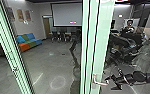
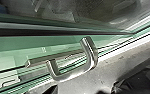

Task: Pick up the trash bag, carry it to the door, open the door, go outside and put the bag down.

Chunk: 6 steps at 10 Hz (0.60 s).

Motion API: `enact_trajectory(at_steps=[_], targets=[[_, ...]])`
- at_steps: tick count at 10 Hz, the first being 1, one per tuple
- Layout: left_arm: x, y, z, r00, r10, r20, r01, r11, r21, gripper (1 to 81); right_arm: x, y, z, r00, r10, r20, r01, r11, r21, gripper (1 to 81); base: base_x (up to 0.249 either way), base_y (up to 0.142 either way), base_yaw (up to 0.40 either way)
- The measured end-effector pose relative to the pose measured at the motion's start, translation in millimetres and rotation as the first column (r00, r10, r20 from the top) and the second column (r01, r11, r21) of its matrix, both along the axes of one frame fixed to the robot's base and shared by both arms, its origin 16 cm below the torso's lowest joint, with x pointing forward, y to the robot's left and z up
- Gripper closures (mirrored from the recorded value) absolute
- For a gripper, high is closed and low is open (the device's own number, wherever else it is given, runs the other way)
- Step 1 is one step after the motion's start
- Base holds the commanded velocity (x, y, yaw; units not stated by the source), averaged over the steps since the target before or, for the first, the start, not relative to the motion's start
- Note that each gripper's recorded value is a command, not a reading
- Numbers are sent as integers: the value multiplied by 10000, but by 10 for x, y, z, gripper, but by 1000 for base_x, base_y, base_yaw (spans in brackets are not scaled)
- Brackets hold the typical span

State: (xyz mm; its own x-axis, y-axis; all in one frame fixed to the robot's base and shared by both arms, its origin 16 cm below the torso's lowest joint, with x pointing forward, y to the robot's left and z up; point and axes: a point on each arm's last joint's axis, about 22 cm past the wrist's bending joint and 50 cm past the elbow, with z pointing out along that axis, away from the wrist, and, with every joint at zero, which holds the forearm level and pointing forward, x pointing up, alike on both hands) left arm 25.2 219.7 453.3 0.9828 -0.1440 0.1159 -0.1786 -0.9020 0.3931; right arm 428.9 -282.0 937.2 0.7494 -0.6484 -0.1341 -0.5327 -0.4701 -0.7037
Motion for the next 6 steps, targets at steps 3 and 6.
enact_trajectory(at_steps=[3,6], targets=[[1,-1,-1,10000,2,4,-2,10000,2,811,226,153,-155,9995,-218,-207,218,9998,17,10,0,0,0],[-2,-1,-2,10000,19,-15,-19,10000,3,811,383,248,-320,9973,-430,-595,422,9990,-143,10,0,0,0]])
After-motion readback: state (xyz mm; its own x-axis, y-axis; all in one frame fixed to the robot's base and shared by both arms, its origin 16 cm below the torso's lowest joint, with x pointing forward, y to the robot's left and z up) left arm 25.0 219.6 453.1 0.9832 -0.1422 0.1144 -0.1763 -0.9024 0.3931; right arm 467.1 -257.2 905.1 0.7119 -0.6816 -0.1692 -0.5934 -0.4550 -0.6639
